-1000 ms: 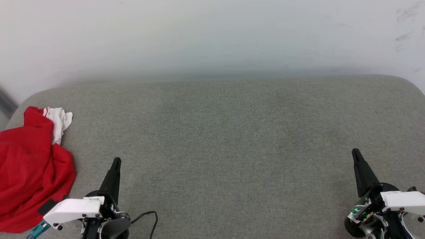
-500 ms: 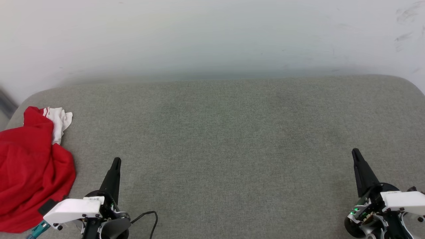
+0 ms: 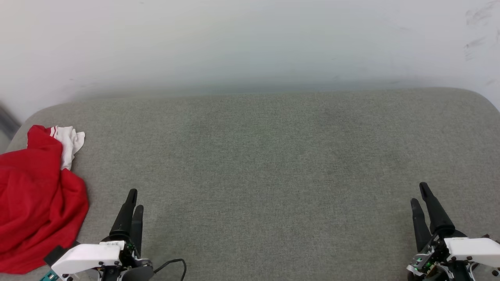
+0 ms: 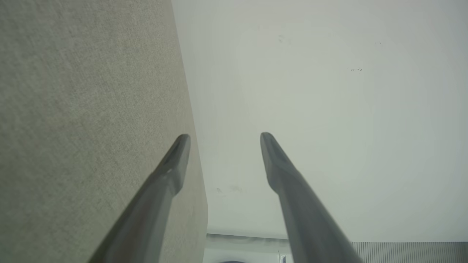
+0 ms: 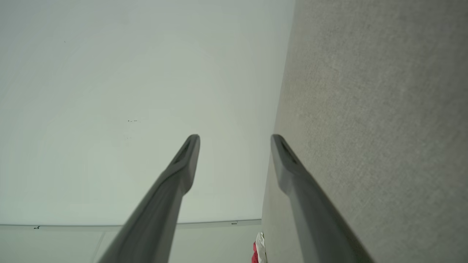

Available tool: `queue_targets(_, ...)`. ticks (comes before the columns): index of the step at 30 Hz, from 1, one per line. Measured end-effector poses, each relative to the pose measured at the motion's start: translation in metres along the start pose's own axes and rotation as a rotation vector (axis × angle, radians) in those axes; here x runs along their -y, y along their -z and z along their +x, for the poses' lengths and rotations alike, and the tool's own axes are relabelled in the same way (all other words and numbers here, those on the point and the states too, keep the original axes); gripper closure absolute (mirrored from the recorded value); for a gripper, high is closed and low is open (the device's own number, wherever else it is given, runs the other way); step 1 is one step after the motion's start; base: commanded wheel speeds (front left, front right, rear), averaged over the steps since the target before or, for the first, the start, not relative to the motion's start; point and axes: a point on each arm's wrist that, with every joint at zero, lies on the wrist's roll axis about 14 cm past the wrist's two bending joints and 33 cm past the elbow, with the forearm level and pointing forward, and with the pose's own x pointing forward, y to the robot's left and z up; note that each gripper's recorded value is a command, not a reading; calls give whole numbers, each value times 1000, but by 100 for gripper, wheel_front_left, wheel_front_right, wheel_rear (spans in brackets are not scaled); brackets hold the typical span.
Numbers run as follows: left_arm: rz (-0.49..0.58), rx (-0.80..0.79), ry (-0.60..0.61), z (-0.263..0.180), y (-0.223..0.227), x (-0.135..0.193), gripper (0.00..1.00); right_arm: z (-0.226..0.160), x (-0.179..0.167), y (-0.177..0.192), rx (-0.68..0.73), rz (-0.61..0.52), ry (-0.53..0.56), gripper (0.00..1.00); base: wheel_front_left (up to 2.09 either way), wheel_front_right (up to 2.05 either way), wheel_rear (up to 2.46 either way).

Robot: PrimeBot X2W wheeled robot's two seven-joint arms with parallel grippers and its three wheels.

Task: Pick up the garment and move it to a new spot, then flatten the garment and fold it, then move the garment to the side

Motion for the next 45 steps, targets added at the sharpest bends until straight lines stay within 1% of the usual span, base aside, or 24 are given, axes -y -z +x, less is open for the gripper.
queue_targets(4, 43, 23, 9, 0, -5, 4, 0, -1, -2, -4, 20, -53, -4, 0, 0, 0, 0)
queue_targets(11, 167, 54, 25, 2, -11, 14, 0, -1, -15, -9, 48, -195, -38, 0, 0, 0, 0)
queue_targets(18, 331, 70, 24, 3, -10, 25, 0, -1, -31, -12, 73, -350, -82, 0, 0, 0, 0)
queue_targets(27, 548, 81, -14, 1, -4, 25, 0, -2, -46, -3, 72, -587, -131, 0, 0, 0, 0)
queue_targets(33, 671, 91, -20, -1, -1, 26, 0, -5, -49, 4, 67, -722, -148, 0, 0, 0, 0)
queue_targets(45, 886, 109, -16, -4, 6, 29, 0, -9, -49, 9, 73, -921, -162, 0, 0, 0, 0)
